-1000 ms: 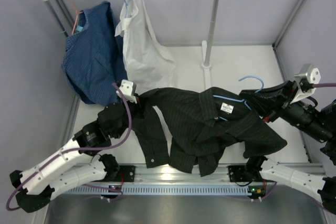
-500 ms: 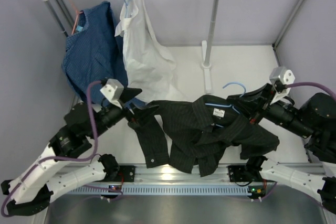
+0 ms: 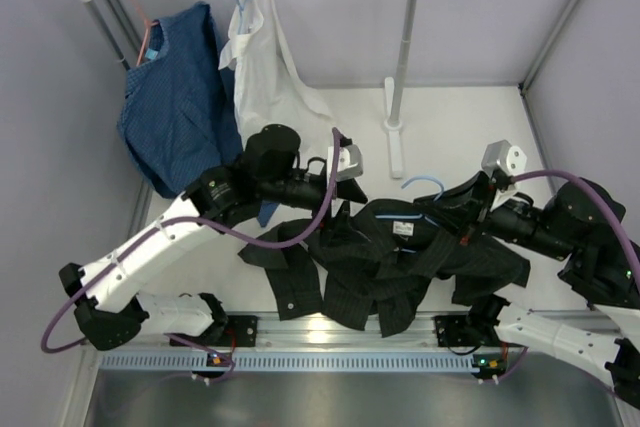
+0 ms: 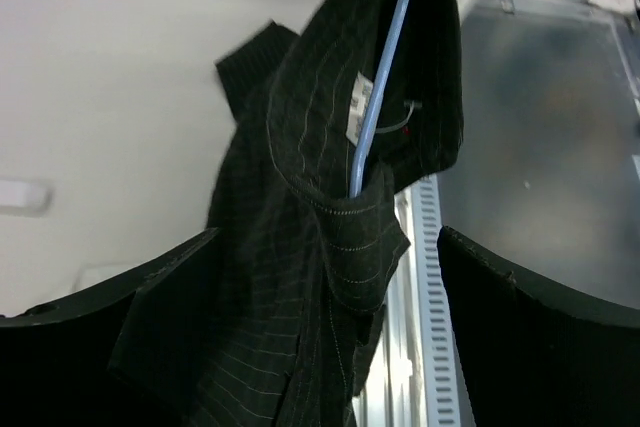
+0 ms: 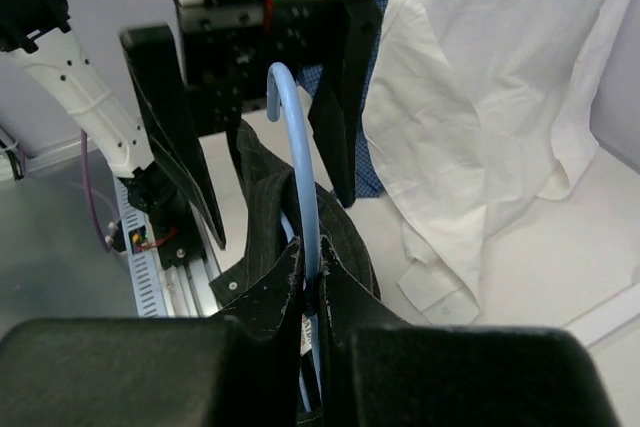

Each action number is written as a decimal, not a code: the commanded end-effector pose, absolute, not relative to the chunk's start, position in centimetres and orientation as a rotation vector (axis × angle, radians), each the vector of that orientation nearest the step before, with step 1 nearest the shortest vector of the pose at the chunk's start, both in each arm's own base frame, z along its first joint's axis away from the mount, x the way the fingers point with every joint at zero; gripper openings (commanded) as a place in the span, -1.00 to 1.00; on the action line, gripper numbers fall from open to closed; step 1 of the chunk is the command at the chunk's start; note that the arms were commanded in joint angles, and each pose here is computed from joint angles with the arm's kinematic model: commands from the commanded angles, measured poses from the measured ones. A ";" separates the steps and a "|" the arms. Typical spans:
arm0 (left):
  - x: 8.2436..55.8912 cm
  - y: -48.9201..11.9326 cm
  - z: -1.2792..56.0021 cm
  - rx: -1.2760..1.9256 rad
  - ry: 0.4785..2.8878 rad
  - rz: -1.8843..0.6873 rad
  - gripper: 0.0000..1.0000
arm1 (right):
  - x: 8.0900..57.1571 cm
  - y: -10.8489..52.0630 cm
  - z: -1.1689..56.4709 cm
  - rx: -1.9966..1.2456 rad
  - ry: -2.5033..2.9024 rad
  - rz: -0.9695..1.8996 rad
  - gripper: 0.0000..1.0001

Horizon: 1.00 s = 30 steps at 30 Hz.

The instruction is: Place the shirt on the hanger

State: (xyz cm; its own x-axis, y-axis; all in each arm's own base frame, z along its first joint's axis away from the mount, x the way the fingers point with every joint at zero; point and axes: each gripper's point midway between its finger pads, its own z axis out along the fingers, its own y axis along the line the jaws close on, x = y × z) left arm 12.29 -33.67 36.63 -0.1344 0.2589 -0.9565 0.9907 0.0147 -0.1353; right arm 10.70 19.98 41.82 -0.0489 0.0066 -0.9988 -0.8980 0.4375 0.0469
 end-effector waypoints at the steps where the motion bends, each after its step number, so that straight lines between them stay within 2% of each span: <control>1: 8.4 -32.1 38.5 1.475 1.332 -1.295 0.79 | 9.7 20.4 44.5 -0.864 1.283 0.949 -1.00; 3: 8.2 -32.1 38.4 1.483 1.330 -1.307 0.74 | 9.5 20.5 44.3 -0.879 1.279 0.955 -1.00; 8: 8.0 -32.6 37.4 1.515 1.343 -1.351 0.30 | 9.0 21.0 44.3 -0.892 1.238 0.991 -1.00; 13: 8.1 -33.4 36.3 1.534 1.361 -1.391 0.22 | 8.7 21.3 44.8 -0.888 1.189 1.018 -1.00; 17: 8.2 -33.8 35.8 1.543 1.366 -1.404 -0.13 | 8.5 21.1 45.6 -0.873 1.152 1.031 -1.00; 18: 8.1 -33.8 36.0 1.540 1.355 -1.412 -0.30 | 8.4 21.1 45.9 -0.869 1.138 1.033 -1.00; 24: 8.2 -33.6 36.7 1.495 1.322 -1.398 -0.61 | 8.8 21.2 45.4 -0.862 1.153 1.020 -1.00; 27: 8.7 -33.5 36.6 1.468 1.334 -1.361 -0.65 | 9.2 21.2 45.0 -0.852 1.165 1.004 -1.00; 30: 9.1 -33.3 36.8 1.432 1.336 -1.331 -0.93 | 9.2 21.2 44.9 -0.852 1.161 1.003 -1.00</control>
State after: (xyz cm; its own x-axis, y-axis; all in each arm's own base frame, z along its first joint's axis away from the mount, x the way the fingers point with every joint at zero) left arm 9.30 -33.51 34.16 -0.1599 0.2926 -0.9428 0.9656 -0.1520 -0.2109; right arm 9.42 21.45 42.14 0.0262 0.0922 -0.9954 -0.9439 0.3302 0.0058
